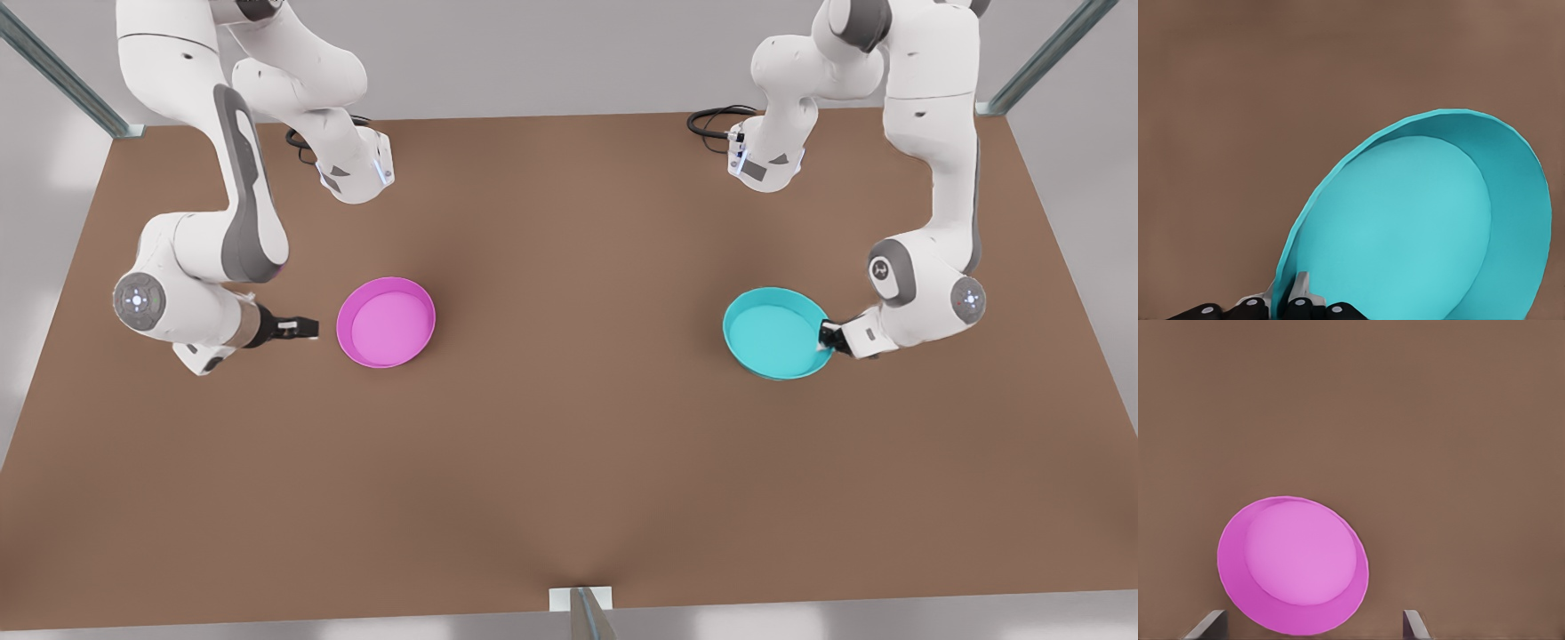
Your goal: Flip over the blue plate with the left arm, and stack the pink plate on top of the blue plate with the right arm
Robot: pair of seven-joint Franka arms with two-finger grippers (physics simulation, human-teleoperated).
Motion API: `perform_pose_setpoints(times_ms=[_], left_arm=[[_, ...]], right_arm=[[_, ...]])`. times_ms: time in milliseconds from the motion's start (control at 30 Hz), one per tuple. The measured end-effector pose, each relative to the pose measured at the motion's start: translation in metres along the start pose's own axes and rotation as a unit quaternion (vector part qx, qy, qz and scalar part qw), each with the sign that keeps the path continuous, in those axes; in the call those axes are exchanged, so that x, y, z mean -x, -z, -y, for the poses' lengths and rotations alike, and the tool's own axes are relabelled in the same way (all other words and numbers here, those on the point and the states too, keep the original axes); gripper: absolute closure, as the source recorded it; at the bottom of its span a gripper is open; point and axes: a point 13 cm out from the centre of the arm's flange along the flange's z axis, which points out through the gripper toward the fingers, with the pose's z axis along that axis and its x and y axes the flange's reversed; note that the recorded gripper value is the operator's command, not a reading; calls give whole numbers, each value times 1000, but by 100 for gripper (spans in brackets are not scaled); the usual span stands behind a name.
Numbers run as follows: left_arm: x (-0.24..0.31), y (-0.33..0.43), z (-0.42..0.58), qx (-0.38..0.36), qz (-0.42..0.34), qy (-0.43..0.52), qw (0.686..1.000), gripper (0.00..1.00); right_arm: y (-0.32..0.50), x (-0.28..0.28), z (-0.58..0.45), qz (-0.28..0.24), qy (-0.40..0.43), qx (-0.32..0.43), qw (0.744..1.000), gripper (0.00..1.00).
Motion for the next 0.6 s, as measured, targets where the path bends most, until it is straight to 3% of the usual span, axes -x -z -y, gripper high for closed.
perform_pose_setpoints(times_ms=[167,333,500,600], left_arm=[[120,136,81,128,-12,-86,988,79],[147,129,163,215,-76,-46,973,79],[172,122,250,441,-44,1,897,79],[169,87,323,534,1,1,846,79]], right_arm=[[-49,-14,-3,-41,-6,11,999,0],[-86,-4,-3,-53,-13,19,998,0],[-114,3,26,-56,-40,25,997,0],[-116,-26,24,-54,-39,28,997,0]])
